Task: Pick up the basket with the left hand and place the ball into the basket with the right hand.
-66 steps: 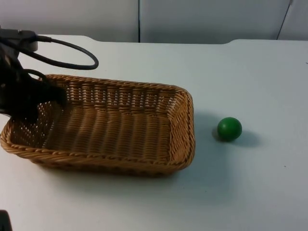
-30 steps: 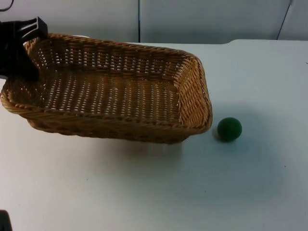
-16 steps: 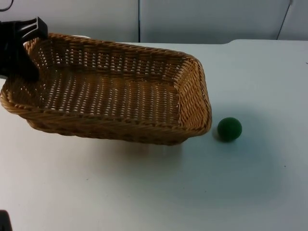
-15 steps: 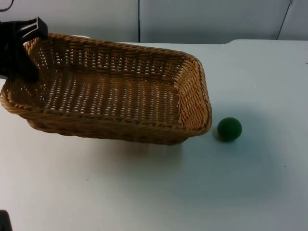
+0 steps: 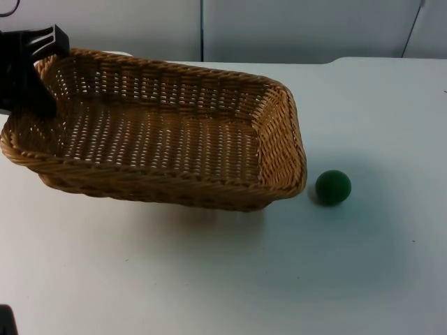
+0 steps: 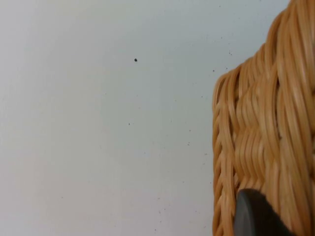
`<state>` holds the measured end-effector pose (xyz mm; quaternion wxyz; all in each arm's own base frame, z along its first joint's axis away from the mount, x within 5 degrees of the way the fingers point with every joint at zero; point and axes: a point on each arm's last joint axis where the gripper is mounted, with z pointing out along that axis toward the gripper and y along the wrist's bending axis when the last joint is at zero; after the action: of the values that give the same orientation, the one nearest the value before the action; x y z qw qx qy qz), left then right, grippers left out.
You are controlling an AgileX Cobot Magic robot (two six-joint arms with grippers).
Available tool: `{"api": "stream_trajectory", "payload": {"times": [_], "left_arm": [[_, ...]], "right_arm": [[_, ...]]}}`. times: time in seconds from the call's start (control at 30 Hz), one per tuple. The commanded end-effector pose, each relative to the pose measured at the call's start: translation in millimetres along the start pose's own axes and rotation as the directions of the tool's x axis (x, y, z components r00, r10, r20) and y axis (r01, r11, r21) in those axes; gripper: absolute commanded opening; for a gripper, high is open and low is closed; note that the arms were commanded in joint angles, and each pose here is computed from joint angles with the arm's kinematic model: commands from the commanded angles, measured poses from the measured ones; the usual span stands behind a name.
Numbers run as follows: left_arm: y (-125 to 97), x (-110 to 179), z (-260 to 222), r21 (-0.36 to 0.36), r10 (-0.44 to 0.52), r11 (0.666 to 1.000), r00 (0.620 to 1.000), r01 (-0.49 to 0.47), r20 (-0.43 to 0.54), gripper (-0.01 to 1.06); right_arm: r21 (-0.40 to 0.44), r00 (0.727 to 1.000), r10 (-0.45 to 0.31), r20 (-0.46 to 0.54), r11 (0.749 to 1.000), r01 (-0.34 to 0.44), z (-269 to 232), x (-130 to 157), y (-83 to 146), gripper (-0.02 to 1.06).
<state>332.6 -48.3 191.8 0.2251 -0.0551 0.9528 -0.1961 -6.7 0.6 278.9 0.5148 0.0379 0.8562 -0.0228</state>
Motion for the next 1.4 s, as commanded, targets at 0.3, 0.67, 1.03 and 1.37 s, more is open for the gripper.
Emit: {"api": "stream_trajectory", "payload": {"times": [0.3,0.67,1.03,1.37], "left_arm": [[-1,-2,-5,0.010,-0.021,1.000,0.999,0.021,0.024,0.00],[-1,-2,-5,0.010,-0.021,1.000,0.999,0.021,0.024,0.00],[-1,-2,-5,0.010,-0.021,1.000,0.999,0.021,0.024,0.00],[-1,-2,-5,0.010,-0.021,1.000,0.999,0.021,0.024,0.00]], "right_arm": [[-0.004,1.000,-0.009,0.003,1.000,0.009,1,1,0,0.00],[-0.003,1.000,-0.009,0.005,1.000,0.009,1,1,0,0.00],[0.015,0.987,-0.058,-0.152,0.998,0.060,41,-53,-2,0.00],[0.014,0.942,-0.065,-0.329,0.997,0.074,105,-77,-3,0.00]]}}
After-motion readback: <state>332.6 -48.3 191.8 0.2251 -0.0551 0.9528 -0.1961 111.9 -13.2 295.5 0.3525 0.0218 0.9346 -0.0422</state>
